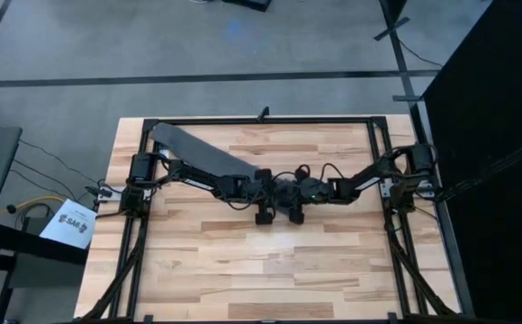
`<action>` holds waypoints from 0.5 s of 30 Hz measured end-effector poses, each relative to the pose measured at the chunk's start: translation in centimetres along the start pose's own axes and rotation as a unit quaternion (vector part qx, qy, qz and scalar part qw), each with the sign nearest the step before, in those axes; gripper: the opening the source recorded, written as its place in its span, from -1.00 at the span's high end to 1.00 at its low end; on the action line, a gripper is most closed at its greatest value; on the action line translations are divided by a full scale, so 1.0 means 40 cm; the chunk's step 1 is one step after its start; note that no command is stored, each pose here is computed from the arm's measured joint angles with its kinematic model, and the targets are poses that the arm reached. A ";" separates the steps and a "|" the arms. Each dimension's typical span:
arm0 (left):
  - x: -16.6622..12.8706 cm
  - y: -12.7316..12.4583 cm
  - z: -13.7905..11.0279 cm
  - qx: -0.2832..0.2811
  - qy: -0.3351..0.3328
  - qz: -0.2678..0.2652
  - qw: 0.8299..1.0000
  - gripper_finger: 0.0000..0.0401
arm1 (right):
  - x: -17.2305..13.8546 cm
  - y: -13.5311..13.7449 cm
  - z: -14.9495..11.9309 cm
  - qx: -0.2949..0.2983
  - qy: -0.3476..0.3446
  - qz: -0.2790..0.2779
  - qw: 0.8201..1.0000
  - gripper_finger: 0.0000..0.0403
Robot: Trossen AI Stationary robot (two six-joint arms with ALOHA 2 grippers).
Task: Roll towel
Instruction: Roll the gray towel
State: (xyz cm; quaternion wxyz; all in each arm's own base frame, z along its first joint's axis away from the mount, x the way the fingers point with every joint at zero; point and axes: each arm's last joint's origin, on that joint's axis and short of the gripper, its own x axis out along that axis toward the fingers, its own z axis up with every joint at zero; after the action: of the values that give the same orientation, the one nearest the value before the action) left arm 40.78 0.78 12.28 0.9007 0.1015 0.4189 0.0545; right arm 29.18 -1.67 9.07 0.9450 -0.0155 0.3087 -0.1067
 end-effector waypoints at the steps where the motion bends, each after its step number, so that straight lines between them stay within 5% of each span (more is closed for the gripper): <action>1: 0.000 0.000 0.000 0.000 0.000 0.000 1.000 0.97 | 0.000 -0.001 0.000 -0.002 0.000 -0.005 1.000 0.15; 15: -0.092 0.038 0.026 0.029 0.022 0.034 0.999 0.97 | 0.000 -0.007 -0.002 -0.002 0.006 -0.034 0.999 0.15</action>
State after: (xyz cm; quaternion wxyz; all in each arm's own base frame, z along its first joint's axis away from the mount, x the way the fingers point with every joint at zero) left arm 39.19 1.43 16.02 0.8855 0.1407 0.4363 0.0752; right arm 29.10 -1.94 9.03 0.9390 -0.0272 0.3138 -0.1378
